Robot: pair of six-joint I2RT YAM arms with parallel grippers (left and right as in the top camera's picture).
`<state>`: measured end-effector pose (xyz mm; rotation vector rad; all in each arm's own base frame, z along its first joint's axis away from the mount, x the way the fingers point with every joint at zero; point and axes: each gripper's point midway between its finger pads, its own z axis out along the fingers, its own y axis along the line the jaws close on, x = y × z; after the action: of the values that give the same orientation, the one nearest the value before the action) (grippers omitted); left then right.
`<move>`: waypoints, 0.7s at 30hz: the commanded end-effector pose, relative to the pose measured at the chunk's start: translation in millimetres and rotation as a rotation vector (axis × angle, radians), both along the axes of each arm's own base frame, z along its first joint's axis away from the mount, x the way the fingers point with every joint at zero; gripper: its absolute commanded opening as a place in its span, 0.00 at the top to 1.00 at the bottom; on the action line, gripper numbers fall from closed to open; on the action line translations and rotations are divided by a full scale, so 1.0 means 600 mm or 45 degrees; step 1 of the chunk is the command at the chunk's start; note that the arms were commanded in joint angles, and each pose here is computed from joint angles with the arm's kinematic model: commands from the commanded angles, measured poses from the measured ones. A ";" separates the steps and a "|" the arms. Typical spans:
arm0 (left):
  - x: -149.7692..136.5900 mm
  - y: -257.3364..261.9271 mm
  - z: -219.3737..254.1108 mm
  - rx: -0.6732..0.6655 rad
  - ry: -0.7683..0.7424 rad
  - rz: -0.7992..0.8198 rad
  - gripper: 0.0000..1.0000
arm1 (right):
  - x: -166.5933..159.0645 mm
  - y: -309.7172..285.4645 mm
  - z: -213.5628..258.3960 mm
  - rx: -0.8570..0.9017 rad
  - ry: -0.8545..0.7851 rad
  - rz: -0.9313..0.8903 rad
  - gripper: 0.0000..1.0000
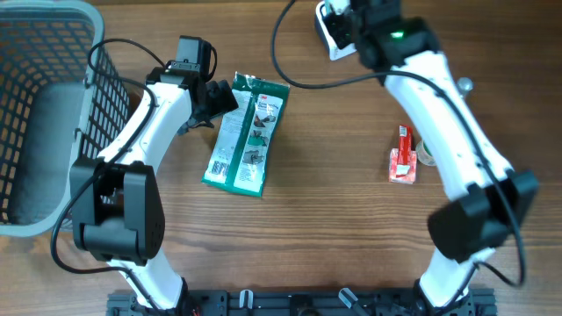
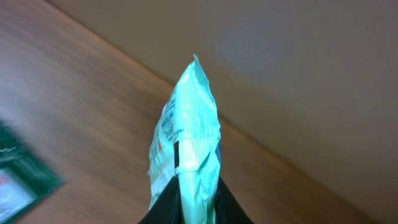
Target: Scan the item barcode
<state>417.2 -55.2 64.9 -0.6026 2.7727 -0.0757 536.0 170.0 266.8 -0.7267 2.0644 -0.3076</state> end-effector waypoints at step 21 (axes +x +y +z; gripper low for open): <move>0.007 0.005 0.016 0.012 -0.034 0.003 0.00 | 0.147 -0.003 -0.171 -0.525 -0.164 -0.006 0.96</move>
<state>417.2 -55.2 64.9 -0.6026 2.7730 -0.0755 621.1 168.8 170.4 -0.9116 1.8966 -0.7477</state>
